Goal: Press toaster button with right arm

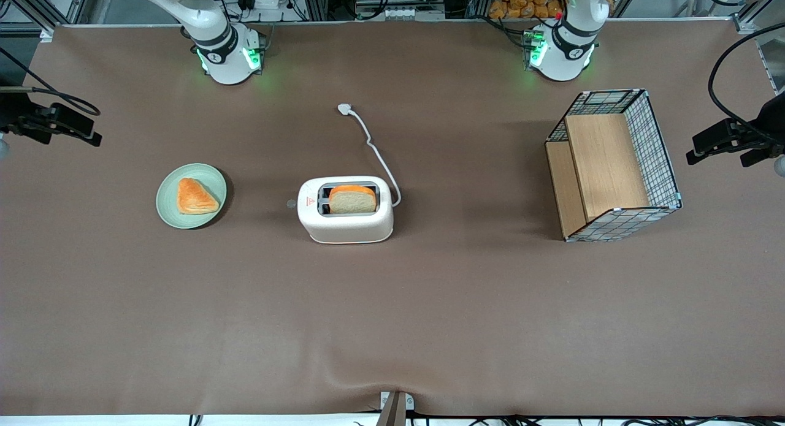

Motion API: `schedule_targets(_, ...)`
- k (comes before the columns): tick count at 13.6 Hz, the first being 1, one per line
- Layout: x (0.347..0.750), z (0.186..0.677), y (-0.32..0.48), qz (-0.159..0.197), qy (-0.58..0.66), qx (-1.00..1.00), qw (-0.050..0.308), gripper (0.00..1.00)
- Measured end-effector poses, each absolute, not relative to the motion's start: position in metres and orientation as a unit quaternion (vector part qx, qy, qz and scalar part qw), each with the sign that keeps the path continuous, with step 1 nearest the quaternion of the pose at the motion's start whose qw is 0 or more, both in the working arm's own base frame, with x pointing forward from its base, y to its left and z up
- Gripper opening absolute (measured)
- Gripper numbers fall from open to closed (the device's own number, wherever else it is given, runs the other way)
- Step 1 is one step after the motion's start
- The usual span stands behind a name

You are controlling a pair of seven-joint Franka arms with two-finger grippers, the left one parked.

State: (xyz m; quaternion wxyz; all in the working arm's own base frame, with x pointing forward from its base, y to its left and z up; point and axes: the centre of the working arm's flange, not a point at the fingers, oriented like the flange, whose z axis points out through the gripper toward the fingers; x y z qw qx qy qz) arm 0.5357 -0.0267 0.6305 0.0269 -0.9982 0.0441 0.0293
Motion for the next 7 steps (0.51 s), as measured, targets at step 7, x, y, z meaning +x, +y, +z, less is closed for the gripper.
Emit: schedule_targets(7,0.5346,0.6341,-0.0337,0.033,0.052,-0.998,0.017,1.00)
